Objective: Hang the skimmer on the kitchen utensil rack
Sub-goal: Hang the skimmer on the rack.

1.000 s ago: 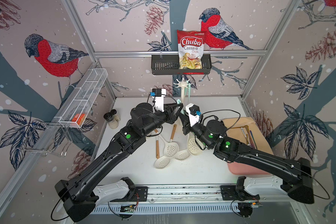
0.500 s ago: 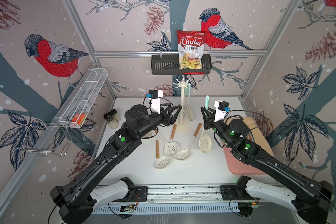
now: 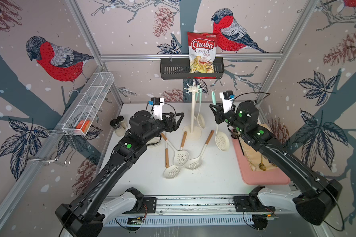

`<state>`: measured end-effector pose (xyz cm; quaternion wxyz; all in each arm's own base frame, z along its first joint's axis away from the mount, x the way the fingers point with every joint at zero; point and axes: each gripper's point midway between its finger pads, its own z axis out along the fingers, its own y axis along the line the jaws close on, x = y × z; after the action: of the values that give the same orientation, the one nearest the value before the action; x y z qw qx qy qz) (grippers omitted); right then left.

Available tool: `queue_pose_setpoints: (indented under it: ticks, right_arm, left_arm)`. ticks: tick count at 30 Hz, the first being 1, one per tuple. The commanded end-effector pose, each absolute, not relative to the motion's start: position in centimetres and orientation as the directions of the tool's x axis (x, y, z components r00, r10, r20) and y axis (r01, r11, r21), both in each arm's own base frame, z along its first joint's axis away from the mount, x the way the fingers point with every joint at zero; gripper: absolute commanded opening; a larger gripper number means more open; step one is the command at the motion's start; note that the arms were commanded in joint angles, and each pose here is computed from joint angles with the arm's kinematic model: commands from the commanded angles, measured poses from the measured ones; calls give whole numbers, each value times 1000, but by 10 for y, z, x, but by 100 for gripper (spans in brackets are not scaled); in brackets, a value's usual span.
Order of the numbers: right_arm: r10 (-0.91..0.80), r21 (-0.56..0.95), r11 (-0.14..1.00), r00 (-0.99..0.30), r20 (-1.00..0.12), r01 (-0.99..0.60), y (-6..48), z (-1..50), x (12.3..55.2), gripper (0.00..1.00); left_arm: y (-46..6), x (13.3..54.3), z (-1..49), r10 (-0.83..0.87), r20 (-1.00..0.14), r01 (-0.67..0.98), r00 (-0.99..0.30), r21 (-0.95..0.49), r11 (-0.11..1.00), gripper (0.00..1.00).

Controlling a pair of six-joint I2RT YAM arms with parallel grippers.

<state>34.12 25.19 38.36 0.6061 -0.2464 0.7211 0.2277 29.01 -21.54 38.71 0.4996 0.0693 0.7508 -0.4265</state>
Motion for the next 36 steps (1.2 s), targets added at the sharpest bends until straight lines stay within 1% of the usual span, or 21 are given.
queue_pose_setpoints:
  ticks: [1, 9, 13, 18, 27, 36]
  right_arm:
    - [-176, -27, 736, -153, -972, -677, 263, 373, 344, 0]
    - [-246, -72, 724, -159, -956, -686, 277, 369, 358, 0]
    - [-250, -79, 727, -156, -956, -682, 279, 370, 359, 0]
    - [-276, -103, 731, -155, -949, -674, 283, 367, 361, 0]
    - [-288, -121, 741, -149, -946, -660, 286, 371, 367, 0]
    - [-330, -129, 735, -185, -926, -666, 293, 354, 374, 0]
  left_arm:
    - [-215, 282, 405, -369, -791, 591, -487, -610, 528, 75]
    - [-215, 280, 399, -329, -814, 607, -479, -578, 546, 76]
    - [-214, 283, 392, -285, -836, 598, -469, -538, 594, 77]
    - [-226, 283, 388, -187, -879, 592, -439, -440, 675, 76]
    - [-232, 282, 389, -180, -881, 603, -437, -435, 669, 76]
    - [-230, 281, 388, -178, -880, 596, -440, -434, 675, 76]
